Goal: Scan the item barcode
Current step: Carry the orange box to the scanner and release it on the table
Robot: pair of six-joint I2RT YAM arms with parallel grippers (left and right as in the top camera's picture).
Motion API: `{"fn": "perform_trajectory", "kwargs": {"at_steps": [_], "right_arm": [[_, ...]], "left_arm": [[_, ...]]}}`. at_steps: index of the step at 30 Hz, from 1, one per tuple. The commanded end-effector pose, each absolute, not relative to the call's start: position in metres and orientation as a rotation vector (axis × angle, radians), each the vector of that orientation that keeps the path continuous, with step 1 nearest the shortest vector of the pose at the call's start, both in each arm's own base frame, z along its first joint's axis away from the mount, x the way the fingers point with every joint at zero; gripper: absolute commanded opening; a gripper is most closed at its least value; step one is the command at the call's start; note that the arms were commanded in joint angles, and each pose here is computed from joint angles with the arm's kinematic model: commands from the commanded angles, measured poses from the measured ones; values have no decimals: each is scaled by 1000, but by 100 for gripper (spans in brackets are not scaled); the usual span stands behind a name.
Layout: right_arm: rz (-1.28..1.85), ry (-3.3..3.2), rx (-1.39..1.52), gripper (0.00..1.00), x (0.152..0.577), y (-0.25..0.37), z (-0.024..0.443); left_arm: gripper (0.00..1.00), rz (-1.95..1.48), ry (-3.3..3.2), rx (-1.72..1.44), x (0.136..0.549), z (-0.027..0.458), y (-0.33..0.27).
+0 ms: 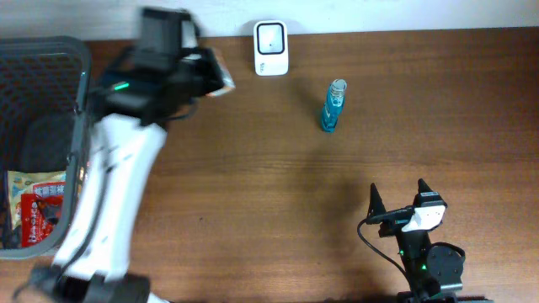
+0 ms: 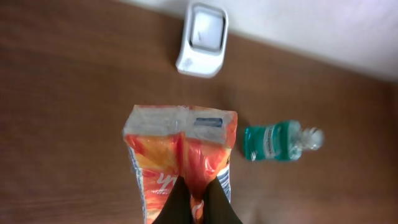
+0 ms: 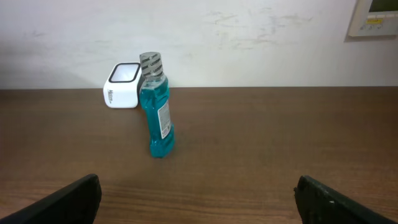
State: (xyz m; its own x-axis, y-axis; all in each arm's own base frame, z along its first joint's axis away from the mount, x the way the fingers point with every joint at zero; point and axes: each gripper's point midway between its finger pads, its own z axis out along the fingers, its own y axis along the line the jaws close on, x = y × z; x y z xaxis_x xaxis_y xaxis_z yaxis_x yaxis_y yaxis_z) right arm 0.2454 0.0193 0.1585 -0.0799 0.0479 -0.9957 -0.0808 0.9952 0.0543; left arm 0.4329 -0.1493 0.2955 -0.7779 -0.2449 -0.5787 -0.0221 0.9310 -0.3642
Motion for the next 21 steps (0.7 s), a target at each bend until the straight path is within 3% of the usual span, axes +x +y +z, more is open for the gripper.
{"fn": "perform_trajectory", "kwargs": {"at_steps": [1, 11, 17, 18, 20, 21], "right_arm": [[108, 1654, -22, 98, 245, 20, 155], [108, 1653, -22, 98, 245, 20, 155], [108, 1653, -22, 98, 245, 20, 155], [108, 1653, -22, 98, 245, 20, 155], [108, 1653, -22, 98, 245, 20, 155], [108, 1653, -22, 98, 245, 20, 155]], "left_arm": [[0, -365, 2515, -74, 453, 236, -193], [0, -376, 2590, 94, 491, 98, -285], [6, -358, 2636, 117, 489, 59, -295], [9, -360, 2637, 119, 489, 59, -296], [53, -391, 2629, 134, 488, 61, -303], [60, -408, 2626, 139, 488, 63, -305]]}}
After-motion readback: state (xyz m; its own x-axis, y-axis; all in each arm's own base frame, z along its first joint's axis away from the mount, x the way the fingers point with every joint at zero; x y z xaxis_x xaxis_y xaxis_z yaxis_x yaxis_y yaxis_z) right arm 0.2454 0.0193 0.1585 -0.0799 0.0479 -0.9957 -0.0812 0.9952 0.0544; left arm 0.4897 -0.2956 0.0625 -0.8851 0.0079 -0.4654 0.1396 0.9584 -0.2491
